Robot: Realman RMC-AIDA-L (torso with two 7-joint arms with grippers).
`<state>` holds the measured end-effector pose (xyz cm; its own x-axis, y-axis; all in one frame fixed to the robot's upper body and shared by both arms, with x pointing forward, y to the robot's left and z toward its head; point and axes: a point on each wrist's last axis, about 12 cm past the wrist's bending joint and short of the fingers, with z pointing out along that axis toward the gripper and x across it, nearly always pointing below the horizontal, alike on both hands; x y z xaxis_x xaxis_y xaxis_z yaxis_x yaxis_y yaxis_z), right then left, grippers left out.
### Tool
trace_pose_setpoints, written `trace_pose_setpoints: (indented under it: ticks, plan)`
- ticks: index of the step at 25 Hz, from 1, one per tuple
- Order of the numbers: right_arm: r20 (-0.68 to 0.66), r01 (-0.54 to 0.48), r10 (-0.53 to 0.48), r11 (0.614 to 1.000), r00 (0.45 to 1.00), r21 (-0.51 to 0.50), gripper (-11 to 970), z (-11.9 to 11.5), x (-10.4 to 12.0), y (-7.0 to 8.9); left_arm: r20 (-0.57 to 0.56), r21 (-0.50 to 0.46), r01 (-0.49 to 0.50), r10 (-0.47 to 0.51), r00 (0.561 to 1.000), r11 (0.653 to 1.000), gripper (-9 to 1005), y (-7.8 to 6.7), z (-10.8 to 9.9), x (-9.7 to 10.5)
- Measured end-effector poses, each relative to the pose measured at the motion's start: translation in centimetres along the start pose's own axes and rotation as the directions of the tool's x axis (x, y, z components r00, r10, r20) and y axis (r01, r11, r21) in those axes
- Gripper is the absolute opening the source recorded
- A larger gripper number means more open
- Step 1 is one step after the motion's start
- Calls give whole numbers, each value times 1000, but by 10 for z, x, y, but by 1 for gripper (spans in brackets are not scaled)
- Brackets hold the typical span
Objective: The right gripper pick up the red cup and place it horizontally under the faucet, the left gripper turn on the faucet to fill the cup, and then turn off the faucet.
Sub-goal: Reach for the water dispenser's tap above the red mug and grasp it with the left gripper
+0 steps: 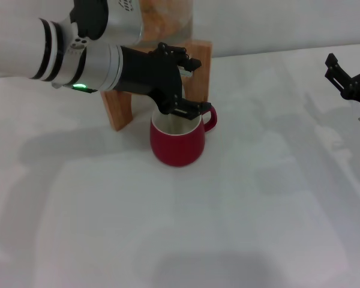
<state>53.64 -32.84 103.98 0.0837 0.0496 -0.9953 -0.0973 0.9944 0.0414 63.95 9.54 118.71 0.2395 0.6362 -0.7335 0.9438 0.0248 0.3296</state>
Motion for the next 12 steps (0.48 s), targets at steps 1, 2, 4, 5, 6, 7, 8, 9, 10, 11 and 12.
trace_pose_setpoints:
  ticks: [1,2,4,5,6,7,8,9,10,11,12]
  plan:
    - [0,0,0,1000,1000,0,843,0,0,0,0,2,0,0,1000,1000,788,0,0,0]
    - [0,0,0,1000,1000,1,843,0,0,0,0,5,0,0,1000,1000,788,0,0,0]
    - [0,0,0,1000,1000,1,843,0,0,0,0,9,1,-1,1000,1000,788,-1,0,0]
    - [0,0,0,1000,1000,1,843,0,0,0,1,9,1,-1,1000,1000,788,-1,0,0]
    - [0,0,0,1000,1000,1,843,0,0,0,1,9,1,-1,1000,1000,788,-1,-1,-1]
    - [0,0,0,1000,1000,1,843,0,0,0,2,8,2,-2,1000,1000,788,-1,-1,-1]
    - [0,0,0,1000,1000,1,843,0,0,0,2,8,2,-2,1000,1000,788,-1,-1,-1]
    - [0,0,0,1000,1000,1,843,0,0,0,2,8,3,-3,1000,1000,788,-1,-2,-1]
    - [1,0,0,1000,1000,1,843,0,0,0,2,6,3,-3,1000,1000,788,-1,-4,-1]
    - [1,0,0,1000,1000,2,843,0,0,0,2,5,6,-6,1000,1000,788,-1,-5,-1]
    - [1,0,0,1000,1000,2,843,0,0,-1,0,6,8,-8,1000,1000,788,-1,-5,0]
